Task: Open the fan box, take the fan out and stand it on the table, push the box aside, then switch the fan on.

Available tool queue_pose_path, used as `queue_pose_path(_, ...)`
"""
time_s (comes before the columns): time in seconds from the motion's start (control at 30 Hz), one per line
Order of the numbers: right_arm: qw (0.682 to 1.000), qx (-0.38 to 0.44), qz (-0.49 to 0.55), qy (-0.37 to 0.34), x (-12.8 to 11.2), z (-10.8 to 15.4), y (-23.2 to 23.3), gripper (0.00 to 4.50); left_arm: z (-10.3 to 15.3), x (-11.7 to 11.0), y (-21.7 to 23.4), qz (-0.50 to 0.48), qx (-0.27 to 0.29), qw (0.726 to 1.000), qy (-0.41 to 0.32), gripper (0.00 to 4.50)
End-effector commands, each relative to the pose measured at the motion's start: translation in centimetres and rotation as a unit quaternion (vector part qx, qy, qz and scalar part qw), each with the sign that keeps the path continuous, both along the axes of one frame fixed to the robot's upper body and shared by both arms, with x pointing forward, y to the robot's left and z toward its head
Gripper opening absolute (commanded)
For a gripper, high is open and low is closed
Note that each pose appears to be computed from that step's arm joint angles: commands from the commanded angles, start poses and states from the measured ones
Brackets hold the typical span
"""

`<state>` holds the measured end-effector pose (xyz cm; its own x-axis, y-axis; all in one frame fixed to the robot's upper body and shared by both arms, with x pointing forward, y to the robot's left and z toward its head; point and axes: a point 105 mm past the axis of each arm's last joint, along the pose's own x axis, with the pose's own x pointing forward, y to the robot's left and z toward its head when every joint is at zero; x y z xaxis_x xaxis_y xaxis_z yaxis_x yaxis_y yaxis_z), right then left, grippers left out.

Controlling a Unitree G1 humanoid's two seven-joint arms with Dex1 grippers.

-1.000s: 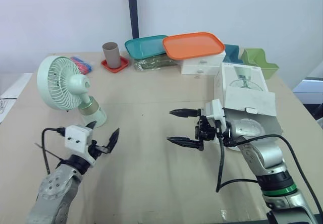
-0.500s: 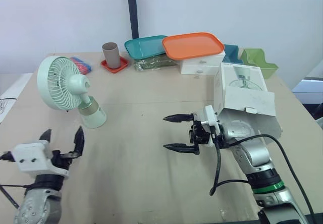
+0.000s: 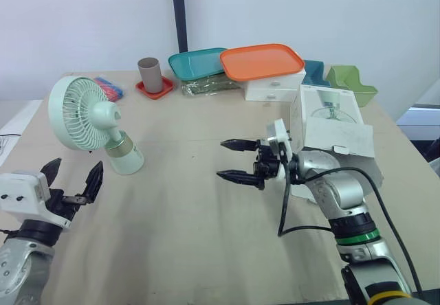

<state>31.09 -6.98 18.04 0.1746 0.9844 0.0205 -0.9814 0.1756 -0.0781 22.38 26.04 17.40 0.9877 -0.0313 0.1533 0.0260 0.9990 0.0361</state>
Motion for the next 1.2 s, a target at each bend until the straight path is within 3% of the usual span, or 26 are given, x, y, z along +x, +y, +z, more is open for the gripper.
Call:
queue_pose_path(0.03,0.998,0.01,-0.026,-0.049,0.5,1.8,0.1,4.44,1.2,0.1,0.9,0.006,0.01,1.0,-0.014,4.5)
queue_pose_path(0.43,0.993,-0.001,-0.067,-0.096,1.8,1.5,0.0,4.44,3.0,2.3,1.6,-0.012,-0.006,1.0,-0.011,4.5)
queue_pose_path(0.83,0.992,-0.006,-0.066,-0.106,0.9,0.6,0.1,4.44,3.1,4.7,2.0,-0.023,0.01,1.0,0.007,4.5)
queue_pose_path(0.9,0.992,-0.006,-0.067,-0.106,0.8,0.5,0.1,4.5,3.1,4.9,2.0,-0.026,0.011,1.0,0.007,4.09)
queue_pose_path(1.03,0.992,-0.007,-0.066,-0.109,0.6,0.4,0.1,4.5,3.3,5.3,1.7,-0.039,0.001,0.999,0.006,2.65)
queue_pose_path(1.1,0.991,-0.007,-0.068,-0.111,0.6,0.3,0.1,4.5,3.4,5.4,1.6,-0.045,0.0,0.999,0.007,2.22)
queue_pose_path(1.2,0.991,-0.004,-0.071,-0.111,0.6,0.3,0.1,4.5,3.4,5.5,1.6,-0.052,-0.001,0.999,0.012,2.22)
